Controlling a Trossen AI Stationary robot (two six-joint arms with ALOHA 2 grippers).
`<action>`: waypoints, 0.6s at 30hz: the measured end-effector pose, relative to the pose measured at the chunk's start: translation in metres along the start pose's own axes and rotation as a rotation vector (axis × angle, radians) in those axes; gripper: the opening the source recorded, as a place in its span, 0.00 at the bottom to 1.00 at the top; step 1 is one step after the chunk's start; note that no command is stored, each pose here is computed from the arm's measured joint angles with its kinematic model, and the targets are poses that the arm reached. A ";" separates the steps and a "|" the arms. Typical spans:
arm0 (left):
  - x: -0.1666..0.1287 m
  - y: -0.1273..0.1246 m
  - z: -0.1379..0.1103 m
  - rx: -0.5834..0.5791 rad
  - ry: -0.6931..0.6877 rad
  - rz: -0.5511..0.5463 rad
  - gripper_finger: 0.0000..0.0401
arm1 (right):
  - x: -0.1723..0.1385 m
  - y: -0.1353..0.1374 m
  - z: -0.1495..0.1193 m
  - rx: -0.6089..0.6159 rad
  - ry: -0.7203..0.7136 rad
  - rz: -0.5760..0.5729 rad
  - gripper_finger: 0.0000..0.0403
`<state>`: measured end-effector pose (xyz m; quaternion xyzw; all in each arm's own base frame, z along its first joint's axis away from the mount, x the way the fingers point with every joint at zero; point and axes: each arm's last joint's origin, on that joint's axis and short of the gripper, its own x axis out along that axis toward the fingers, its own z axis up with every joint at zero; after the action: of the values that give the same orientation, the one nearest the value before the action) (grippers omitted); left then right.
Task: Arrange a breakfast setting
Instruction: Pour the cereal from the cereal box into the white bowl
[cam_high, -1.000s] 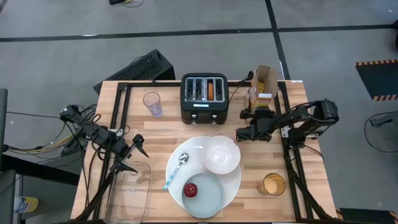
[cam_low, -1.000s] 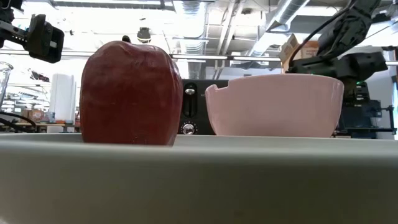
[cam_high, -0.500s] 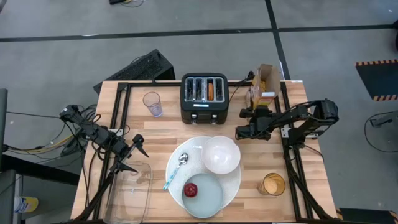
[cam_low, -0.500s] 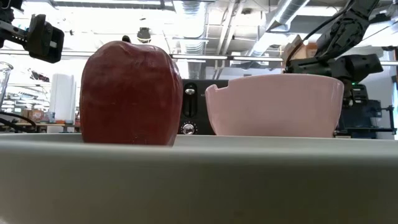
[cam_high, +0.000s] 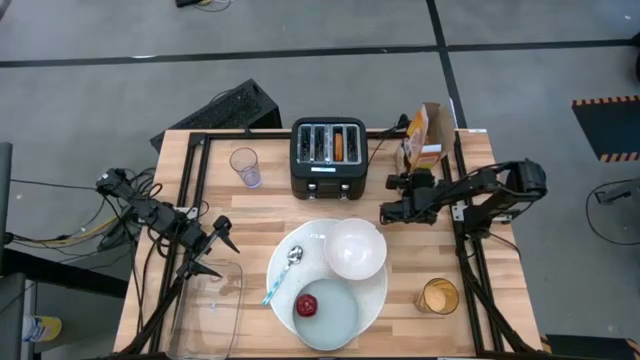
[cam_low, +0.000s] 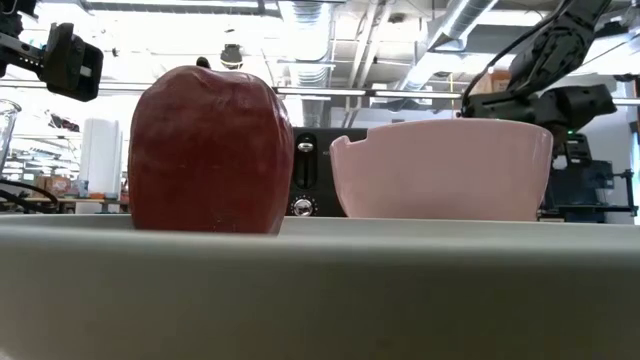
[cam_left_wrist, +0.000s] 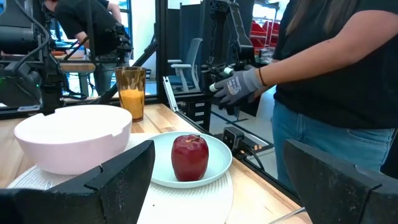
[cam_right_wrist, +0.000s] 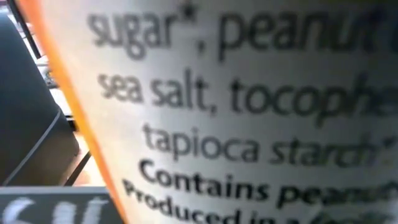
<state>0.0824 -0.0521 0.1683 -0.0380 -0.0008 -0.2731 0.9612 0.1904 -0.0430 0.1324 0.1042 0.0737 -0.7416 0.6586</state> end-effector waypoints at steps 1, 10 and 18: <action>0.000 0.000 0.000 0.000 0.000 0.000 0.85 | -0.001 -0.001 0.001 -0.002 0.003 0.001 0.46; 0.000 0.000 0.000 0.000 0.000 0.000 0.85 | -0.012 -0.010 0.008 -0.061 0.037 0.033 0.45; 0.000 0.000 0.000 0.000 0.000 0.000 0.85 | -0.025 -0.024 0.022 -0.139 0.084 0.069 0.45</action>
<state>0.0824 -0.0520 0.1683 -0.0380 -0.0009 -0.2731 0.9612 0.1681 -0.0215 0.1596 0.0919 0.1489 -0.7065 0.6858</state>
